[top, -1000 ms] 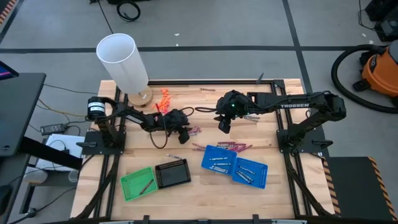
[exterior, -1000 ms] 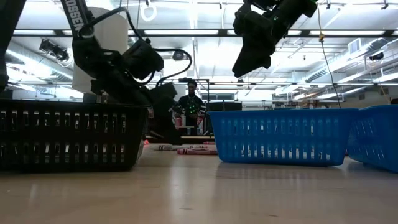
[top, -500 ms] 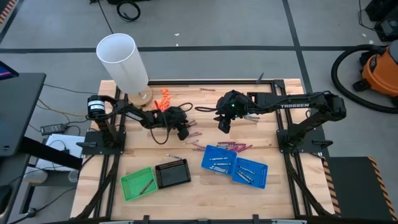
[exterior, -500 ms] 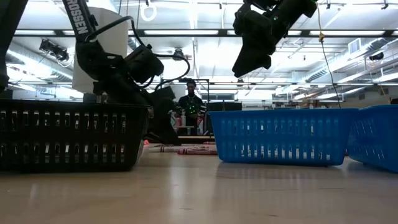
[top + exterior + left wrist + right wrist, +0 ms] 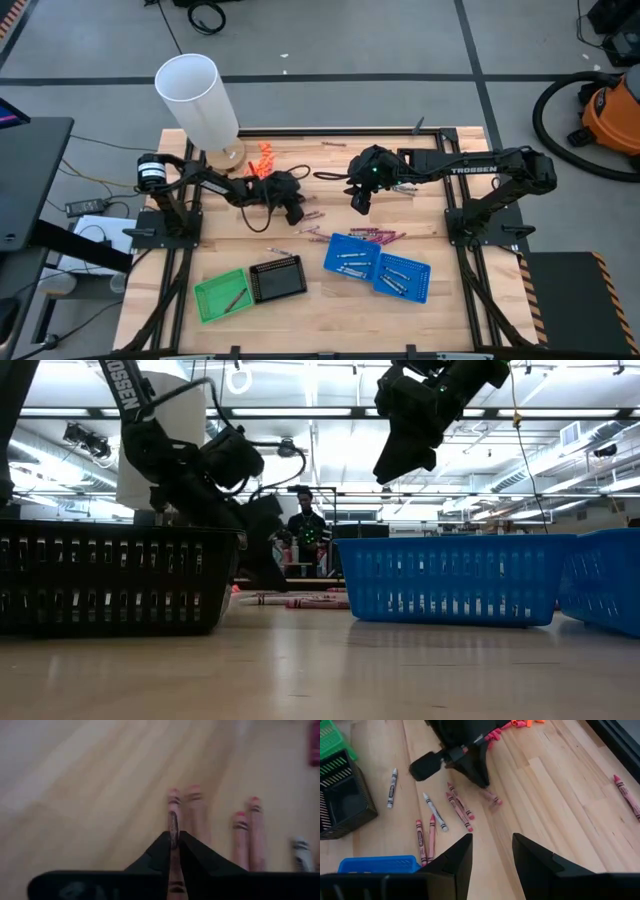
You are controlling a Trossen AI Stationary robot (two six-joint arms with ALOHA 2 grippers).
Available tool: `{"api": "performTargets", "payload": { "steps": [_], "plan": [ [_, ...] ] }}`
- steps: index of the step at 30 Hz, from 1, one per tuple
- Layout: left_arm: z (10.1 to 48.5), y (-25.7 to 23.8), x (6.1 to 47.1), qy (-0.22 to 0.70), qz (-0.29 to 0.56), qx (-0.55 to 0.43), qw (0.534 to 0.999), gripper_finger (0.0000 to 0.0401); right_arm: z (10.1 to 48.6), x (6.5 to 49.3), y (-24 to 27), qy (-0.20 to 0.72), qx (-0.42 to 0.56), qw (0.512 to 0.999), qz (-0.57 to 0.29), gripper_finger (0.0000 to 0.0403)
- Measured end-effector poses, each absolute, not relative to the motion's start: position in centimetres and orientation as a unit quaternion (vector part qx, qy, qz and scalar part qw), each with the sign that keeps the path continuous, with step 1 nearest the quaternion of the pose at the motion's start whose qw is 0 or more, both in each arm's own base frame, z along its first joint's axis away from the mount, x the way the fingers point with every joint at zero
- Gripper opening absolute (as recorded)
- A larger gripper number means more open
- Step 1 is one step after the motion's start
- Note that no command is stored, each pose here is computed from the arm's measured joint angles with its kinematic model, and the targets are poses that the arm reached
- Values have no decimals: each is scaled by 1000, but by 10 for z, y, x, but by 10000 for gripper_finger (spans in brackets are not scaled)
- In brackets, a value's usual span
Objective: Sort crayons
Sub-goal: Put the pink crayon into the black bin
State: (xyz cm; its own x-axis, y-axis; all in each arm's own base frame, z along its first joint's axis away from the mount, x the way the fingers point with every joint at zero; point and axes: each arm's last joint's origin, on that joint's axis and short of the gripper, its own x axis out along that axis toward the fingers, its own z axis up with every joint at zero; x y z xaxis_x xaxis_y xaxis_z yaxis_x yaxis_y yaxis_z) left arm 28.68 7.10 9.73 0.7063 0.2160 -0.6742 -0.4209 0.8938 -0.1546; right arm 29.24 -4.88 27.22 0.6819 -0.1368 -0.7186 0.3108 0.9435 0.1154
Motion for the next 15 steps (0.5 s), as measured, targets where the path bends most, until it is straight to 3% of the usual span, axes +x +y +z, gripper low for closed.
{"api": "performTargets", "payload": {
  "steps": [15],
  "plan": [
    [104, 69, 290, 317, 142, -160, 924, 38, 272, 293, -49, 378, 115, 910, -122, 146]
  ]
}}
